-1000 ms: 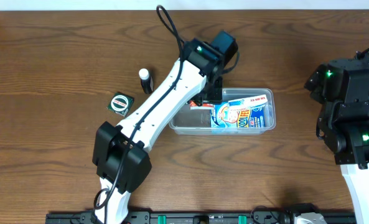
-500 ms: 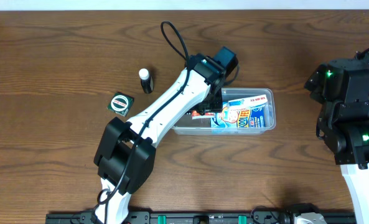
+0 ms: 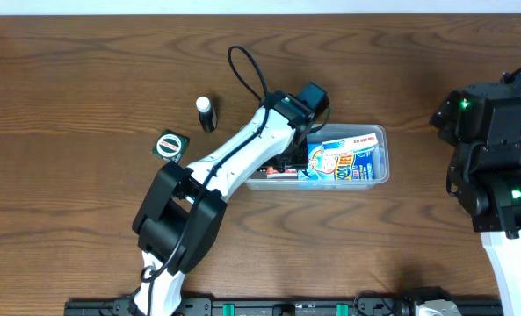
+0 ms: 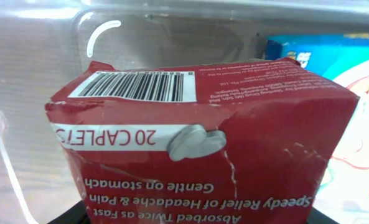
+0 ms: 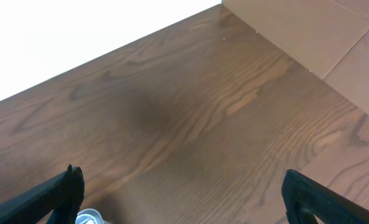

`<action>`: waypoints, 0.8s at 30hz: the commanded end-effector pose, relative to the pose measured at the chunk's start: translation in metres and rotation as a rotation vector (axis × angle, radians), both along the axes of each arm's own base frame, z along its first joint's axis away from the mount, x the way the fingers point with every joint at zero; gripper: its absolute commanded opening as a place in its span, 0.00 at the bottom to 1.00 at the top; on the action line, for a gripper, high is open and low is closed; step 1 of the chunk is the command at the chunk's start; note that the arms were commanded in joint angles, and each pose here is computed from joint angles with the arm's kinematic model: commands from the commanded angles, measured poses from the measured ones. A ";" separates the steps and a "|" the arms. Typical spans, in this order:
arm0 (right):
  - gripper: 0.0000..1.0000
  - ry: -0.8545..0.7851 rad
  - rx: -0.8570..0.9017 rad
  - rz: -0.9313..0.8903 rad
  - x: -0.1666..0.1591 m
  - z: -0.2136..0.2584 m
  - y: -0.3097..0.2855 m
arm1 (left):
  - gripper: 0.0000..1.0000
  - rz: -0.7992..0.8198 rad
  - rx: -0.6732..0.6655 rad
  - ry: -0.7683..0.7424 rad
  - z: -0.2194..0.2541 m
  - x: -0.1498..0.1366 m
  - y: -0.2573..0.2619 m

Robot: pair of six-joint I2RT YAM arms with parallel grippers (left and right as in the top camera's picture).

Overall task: Pack container
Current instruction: 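Lower the red box into the container beside the blue box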

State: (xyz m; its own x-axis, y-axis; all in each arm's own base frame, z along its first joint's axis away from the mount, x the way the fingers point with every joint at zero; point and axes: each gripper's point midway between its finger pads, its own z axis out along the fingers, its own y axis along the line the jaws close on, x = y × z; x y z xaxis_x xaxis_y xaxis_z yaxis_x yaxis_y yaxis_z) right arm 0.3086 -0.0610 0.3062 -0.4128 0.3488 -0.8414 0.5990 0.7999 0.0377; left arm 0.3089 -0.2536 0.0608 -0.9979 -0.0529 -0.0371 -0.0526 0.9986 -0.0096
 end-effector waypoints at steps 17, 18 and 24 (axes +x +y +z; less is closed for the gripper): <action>0.99 -0.016 -0.005 -0.031 -0.001 0.005 -0.006 | 0.57 0.005 0.029 -0.001 -0.012 0.008 0.009; 0.99 -0.016 -0.005 -0.032 -0.001 0.005 -0.006 | 0.57 0.000 0.033 0.003 -0.014 0.007 0.008; 0.99 -0.016 -0.005 -0.032 -0.001 0.005 -0.006 | 0.57 -0.022 0.041 0.011 -0.018 0.005 0.009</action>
State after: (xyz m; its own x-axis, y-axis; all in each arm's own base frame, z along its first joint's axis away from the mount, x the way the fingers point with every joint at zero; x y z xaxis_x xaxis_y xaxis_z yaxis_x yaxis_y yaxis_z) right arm 0.3086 -0.0610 0.3062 -0.4128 0.3488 -0.8414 0.5990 0.7999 0.0377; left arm 0.3148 -0.2496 0.0511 -0.9977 -0.0604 -0.0312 -0.0603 0.9982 -0.0038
